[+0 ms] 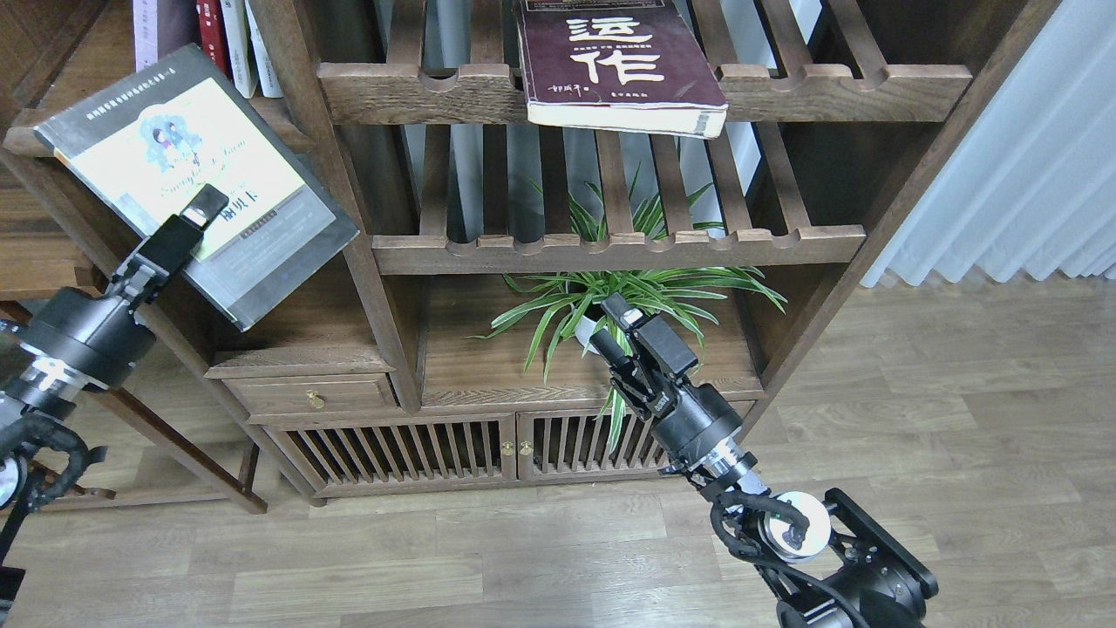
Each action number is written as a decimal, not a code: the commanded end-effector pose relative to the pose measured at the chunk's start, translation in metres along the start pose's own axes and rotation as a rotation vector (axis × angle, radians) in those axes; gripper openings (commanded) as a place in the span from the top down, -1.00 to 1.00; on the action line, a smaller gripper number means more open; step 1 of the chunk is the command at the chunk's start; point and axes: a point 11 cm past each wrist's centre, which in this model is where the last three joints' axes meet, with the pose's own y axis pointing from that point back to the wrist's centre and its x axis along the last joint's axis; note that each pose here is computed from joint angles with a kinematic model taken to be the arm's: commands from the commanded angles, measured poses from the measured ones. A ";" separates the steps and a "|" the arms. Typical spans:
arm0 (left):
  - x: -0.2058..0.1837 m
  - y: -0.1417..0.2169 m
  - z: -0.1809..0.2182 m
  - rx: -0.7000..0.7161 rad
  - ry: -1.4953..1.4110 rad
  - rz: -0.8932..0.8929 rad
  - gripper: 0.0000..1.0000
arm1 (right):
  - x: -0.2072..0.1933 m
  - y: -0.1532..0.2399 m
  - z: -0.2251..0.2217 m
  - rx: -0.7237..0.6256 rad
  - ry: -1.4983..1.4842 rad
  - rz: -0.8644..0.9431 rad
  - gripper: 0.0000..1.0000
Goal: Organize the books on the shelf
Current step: 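Carry the green-covered book with the left gripper up toward the upper shelf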
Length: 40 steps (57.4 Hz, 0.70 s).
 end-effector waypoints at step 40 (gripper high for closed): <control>-0.012 -0.003 0.053 -0.168 -0.011 -0.045 1.00 | 0.002 0.001 0.002 -0.003 -0.001 0.006 -0.75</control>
